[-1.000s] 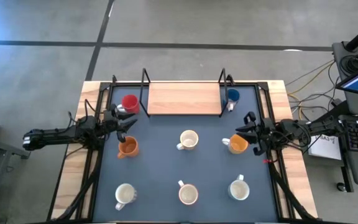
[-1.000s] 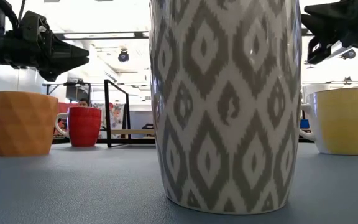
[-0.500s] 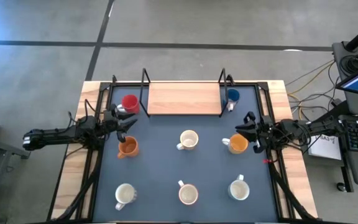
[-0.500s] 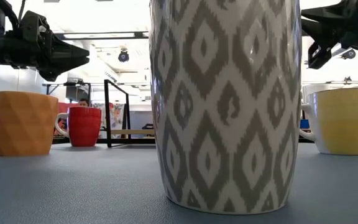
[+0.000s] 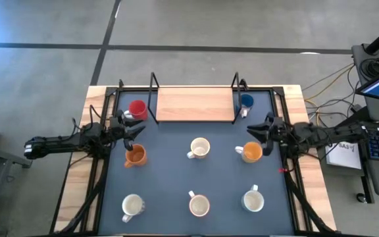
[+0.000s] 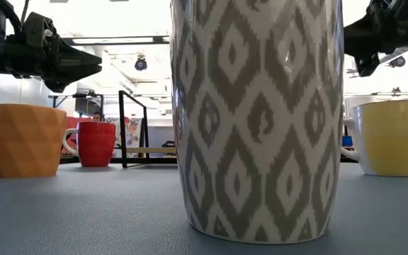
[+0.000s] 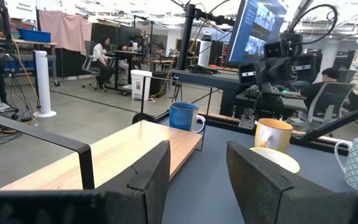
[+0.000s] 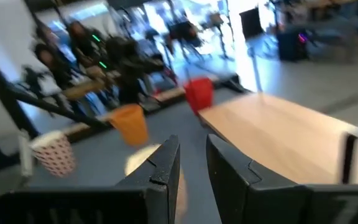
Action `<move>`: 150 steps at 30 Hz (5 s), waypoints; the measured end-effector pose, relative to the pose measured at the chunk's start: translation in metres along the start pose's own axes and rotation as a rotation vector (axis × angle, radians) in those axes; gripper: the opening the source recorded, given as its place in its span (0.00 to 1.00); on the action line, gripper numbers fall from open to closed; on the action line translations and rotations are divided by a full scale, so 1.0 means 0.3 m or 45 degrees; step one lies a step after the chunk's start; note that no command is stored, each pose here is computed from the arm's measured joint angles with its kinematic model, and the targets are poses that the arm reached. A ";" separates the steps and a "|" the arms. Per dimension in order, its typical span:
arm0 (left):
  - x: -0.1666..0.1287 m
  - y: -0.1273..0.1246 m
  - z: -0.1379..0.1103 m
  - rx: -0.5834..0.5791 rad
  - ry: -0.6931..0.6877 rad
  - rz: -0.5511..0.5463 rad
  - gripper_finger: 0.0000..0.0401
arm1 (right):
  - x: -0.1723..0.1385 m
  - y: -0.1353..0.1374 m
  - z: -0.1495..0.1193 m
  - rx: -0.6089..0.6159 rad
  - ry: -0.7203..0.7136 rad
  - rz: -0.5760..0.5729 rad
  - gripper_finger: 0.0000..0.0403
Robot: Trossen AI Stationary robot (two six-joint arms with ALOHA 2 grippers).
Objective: Place coffee mugs
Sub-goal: Move the blue cup to the center of the table
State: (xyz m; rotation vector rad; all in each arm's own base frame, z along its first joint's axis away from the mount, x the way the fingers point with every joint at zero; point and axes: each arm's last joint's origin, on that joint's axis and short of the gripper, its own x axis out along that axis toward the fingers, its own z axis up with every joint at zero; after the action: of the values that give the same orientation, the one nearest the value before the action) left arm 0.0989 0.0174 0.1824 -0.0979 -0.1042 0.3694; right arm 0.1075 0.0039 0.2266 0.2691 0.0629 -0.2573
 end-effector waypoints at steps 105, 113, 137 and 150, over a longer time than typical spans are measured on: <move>0.000 0.000 0.000 0.000 0.000 0.000 0.35 | 0.300 -0.663 0.213 0.584 1.141 -1.167 0.03; 0.000 0.000 0.000 0.000 0.001 0.000 0.35 | 0.236 -0.583 0.287 0.567 1.253 -1.169 0.03; 0.000 0.000 0.000 0.000 0.000 0.000 0.35 | 0.217 -0.274 0.327 0.415 1.368 -0.734 0.03; 0.000 0.000 0.000 0.000 0.001 0.000 0.35 | 0.346 -0.194 0.277 0.305 1.367 -0.581 0.03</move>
State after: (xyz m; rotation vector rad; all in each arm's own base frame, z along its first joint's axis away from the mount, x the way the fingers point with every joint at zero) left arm 0.0990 0.0174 0.1824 -0.0978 -0.1037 0.3690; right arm 0.1950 -0.0980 0.2817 0.6099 1.1713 -0.5520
